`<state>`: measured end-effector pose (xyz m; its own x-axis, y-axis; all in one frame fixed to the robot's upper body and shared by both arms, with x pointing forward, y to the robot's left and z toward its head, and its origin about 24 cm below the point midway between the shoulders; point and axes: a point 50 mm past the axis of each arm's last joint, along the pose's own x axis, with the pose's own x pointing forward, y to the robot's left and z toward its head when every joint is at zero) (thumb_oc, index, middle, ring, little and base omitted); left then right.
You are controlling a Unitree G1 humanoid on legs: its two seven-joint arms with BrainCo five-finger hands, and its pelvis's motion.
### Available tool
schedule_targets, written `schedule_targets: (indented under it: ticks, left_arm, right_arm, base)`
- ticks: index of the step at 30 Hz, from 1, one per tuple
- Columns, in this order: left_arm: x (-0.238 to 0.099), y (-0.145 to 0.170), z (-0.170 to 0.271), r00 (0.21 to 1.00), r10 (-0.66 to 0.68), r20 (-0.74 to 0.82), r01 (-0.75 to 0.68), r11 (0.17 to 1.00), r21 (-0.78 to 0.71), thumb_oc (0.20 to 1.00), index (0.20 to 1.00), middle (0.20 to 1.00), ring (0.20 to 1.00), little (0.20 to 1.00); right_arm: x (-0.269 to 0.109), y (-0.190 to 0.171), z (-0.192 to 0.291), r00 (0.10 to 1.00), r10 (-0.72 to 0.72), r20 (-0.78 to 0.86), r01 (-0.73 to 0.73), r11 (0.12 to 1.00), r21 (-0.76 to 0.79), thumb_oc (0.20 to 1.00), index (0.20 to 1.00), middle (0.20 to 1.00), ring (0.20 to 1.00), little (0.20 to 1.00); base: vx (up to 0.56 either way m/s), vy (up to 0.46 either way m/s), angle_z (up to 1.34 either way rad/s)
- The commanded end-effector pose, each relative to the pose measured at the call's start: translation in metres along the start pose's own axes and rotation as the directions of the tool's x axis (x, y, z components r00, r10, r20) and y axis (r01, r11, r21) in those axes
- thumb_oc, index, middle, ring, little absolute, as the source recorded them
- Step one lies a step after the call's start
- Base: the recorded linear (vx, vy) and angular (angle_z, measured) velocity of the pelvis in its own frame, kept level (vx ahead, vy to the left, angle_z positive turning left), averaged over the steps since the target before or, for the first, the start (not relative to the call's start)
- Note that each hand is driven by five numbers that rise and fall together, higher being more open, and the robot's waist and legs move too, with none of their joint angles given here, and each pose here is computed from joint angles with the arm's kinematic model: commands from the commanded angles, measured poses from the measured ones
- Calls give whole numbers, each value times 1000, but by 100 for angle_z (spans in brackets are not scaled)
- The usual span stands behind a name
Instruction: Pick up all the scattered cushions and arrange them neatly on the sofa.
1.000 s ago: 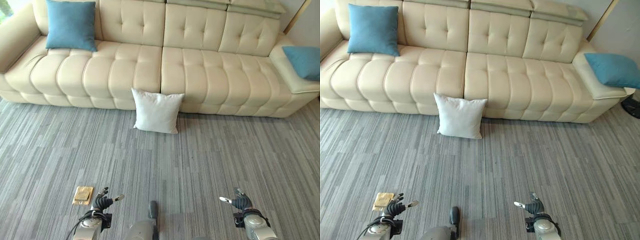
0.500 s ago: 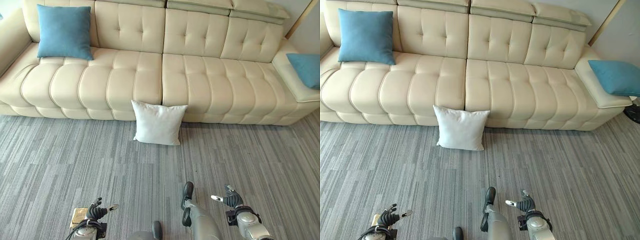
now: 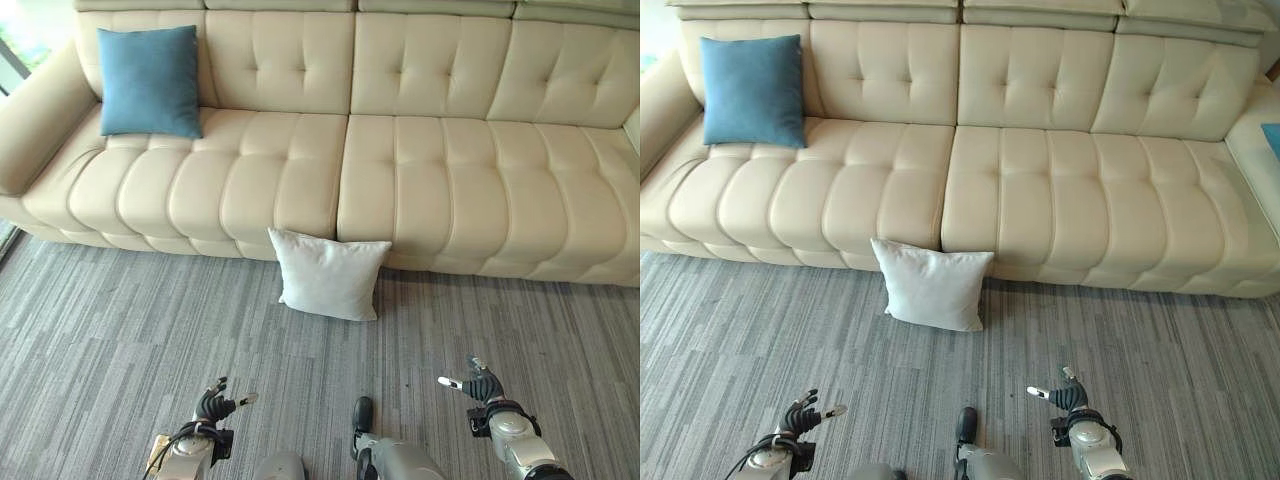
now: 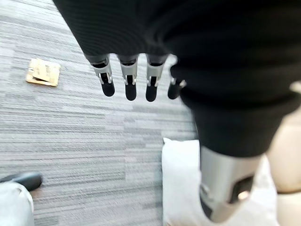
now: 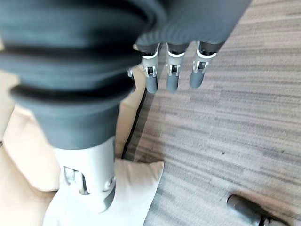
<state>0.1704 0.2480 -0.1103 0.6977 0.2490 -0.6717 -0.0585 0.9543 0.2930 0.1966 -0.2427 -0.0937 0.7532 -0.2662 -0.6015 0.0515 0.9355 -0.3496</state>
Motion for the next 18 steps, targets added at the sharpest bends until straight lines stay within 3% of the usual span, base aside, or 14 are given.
schedule_targets:
  ticks: [1, 11, 18]
  left_arm:
    - [-3, 11, -4, 1000, 16, 9, -17, 998, 62, 1000, 1000, 1000, 1000, 1000]
    - [-6, 26, -13, 999, 51, -21, -49, 995, 84, 1000, 1000, 1000, 1000, 1000]
    - [-6, 43, -6, 995, 100, 7, -100, 991, 89, 1000, 1000, 1000, 1000, 1000]
  right_arm:
    - [0, -13, -1, 998, -56, 7, 56, 998, 29, 1000, 1000, 1000, 1000, 1000]
    - [-1, 2, 1, 1000, -14, 10, 13, 999, 34, 1000, 1000, 1000, 1000, 1000]
    - [0, 10, 13, 999, 9, 53, -11, 999, 37, 1000, 1000, 1000, 1000, 1000]
  base:
    - [195, 109, -4]
    - [259, 239, -45]
    - [161, 109, -27]
